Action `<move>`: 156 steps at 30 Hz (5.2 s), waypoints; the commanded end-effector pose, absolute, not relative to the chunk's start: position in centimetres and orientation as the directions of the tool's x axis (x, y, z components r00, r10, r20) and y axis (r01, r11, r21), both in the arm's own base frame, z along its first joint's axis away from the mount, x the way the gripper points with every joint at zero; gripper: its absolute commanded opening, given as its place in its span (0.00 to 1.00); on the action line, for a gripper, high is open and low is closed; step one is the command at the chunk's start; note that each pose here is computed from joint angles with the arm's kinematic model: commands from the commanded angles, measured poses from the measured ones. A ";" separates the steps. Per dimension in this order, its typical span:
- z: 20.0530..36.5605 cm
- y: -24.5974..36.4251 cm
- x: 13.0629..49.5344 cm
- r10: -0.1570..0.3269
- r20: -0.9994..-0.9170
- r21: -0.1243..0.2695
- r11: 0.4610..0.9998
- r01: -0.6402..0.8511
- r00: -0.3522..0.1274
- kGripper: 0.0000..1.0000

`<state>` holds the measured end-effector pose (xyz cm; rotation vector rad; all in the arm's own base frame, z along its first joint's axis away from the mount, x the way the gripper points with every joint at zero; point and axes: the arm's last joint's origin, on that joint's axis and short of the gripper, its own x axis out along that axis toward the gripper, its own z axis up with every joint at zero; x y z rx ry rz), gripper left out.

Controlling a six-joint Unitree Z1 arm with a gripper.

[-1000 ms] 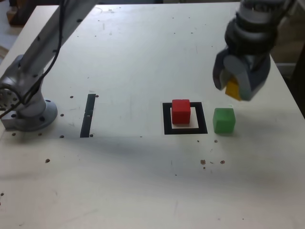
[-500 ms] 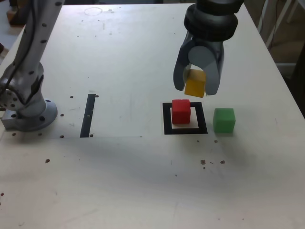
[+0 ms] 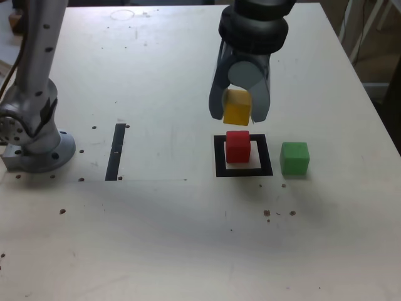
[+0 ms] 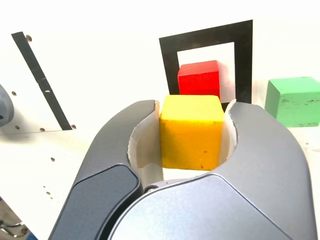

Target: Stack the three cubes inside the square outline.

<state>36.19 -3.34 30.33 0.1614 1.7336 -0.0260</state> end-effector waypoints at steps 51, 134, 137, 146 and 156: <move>25.6 -2.5 36.0 0.082 -0.987 0.069 0.993 0.096 -0.140 0.74; 22.0 -6.7 44.8 0.164 -0.976 0.106 0.929 0.356 -0.139 0.99; 21.5 -6.6 44.9 0.155 -0.978 0.097 0.929 0.357 -0.137 0.99; 20.6 -6.0 44.9 0.158 -0.977 0.099 0.930 0.354 -0.143 0.90; 20.6 -5.5 44.9 0.161 -0.978 0.104 0.929 0.356 -0.135 0.63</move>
